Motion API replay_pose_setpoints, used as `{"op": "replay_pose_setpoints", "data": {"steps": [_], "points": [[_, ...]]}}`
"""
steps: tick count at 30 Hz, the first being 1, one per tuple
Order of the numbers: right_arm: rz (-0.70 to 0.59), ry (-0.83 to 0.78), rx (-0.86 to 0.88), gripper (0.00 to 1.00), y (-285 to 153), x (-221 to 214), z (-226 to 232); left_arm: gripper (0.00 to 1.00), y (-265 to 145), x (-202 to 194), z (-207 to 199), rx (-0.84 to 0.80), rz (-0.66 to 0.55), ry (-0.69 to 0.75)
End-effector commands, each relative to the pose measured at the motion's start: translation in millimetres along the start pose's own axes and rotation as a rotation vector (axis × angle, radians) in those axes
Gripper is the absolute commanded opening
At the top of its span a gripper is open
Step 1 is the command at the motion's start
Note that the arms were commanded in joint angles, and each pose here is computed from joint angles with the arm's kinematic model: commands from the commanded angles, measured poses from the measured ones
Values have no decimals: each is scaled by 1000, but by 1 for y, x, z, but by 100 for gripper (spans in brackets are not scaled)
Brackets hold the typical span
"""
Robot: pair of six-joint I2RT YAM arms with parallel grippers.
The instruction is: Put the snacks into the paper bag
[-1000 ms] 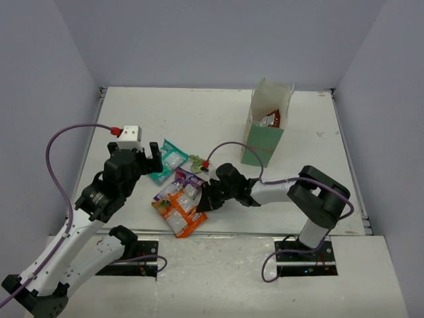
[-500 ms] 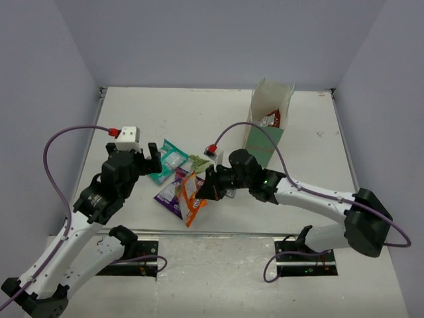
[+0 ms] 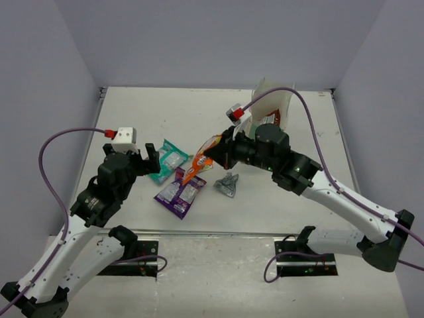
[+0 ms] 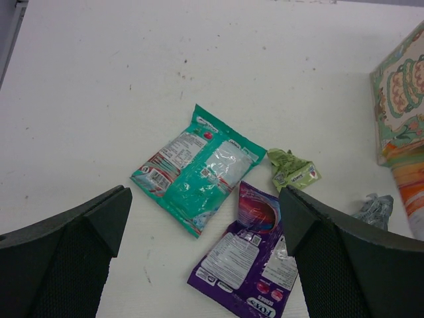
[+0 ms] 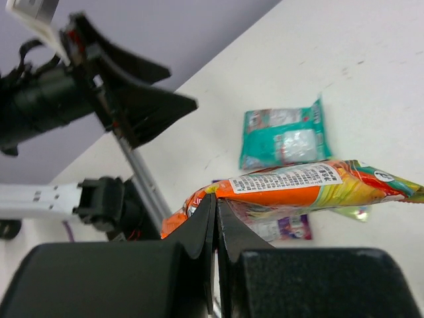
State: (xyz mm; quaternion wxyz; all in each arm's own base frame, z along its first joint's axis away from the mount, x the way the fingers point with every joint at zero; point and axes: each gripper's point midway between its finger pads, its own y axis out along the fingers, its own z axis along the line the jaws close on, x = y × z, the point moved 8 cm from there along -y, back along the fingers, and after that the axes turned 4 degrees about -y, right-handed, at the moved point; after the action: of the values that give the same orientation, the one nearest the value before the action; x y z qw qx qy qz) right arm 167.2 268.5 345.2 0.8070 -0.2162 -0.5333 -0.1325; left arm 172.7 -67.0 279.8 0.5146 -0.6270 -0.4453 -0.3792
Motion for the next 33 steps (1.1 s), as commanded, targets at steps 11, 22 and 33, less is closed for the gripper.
{"op": "replay_pose_setpoints", "data": {"steps": [11, 22, 33], "points": [[-405, -66, -443, 0, -103, 110, -46, 100, 0, 3, 0, -22, -33, 8], [-375, -41, -583, 0, -124, 144, -69, 100, 1, 2, -1, -24, -26, 5], [-240, 69, -349, 0, -111, 145, -110, 100, 5, 0, -2, -21, -11, 14]]}}
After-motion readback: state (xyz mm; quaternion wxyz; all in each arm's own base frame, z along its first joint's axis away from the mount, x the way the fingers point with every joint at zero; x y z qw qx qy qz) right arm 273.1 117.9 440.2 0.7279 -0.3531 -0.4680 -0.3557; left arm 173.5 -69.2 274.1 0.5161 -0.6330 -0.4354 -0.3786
